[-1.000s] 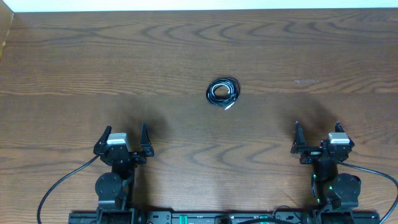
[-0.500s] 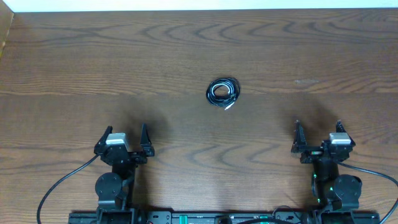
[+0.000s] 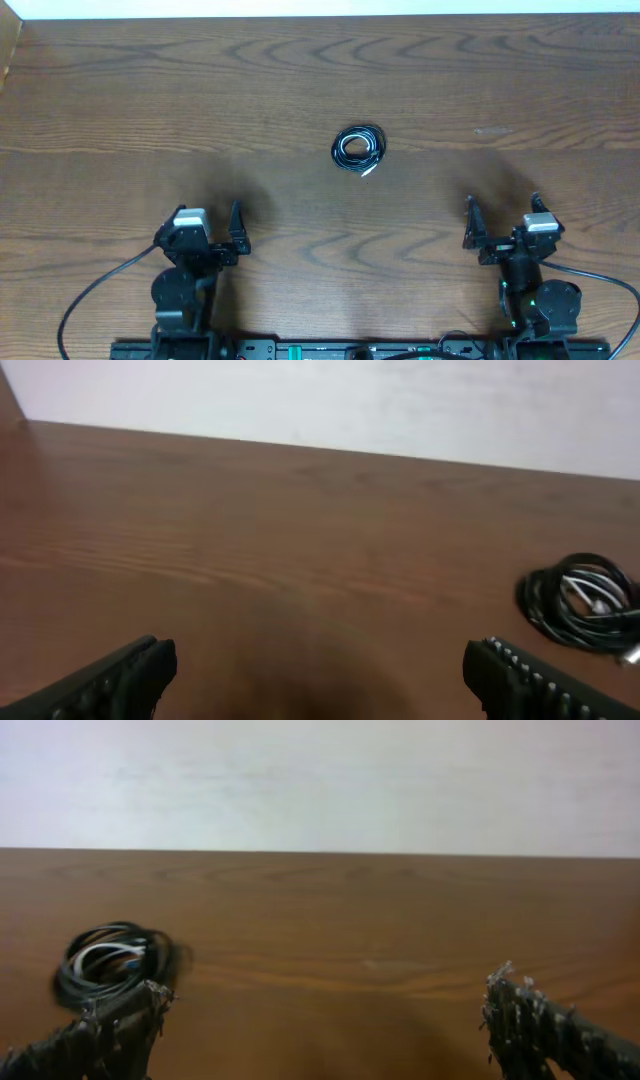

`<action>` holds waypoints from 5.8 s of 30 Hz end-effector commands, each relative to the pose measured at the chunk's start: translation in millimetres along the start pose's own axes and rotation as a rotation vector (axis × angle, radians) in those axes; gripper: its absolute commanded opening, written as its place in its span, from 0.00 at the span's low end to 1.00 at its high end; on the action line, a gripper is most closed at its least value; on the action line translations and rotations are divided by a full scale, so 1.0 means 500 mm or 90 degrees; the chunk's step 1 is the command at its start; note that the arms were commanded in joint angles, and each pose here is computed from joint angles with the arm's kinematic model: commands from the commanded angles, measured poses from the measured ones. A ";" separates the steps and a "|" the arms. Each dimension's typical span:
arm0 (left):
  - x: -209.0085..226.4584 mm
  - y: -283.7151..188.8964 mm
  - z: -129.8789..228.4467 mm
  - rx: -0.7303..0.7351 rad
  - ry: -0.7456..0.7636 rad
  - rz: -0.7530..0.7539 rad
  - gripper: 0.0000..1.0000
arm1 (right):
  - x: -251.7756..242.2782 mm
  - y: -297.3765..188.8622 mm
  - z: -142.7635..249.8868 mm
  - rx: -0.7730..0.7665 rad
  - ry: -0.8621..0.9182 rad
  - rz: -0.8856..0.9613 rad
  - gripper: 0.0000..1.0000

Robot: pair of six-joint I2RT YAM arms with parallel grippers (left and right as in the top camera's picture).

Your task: Untangle cables

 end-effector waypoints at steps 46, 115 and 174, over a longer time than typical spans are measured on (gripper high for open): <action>-0.073 0.164 -0.236 0.459 -0.115 0.266 0.99 | 0.171 0.198 -0.152 0.548 0.118 -0.136 0.99; -0.443 0.410 -0.014 0.508 -0.077 0.407 0.07 | 0.145 0.234 -0.088 0.609 0.165 -0.088 0.92; -0.398 0.259 -0.125 0.609 -0.268 0.532 0.07 | 0.323 0.295 0.144 0.773 0.226 -0.133 0.57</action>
Point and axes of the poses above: each gripper's point midway between its finger pads, its own y axis out along the fingers, its own x axis along the line the jaws close on, z = x × y, the point moved 2 cm from there along -y, back along the fingers, and after that the axes turned 14 degrees about y, right-handed, at the moved point
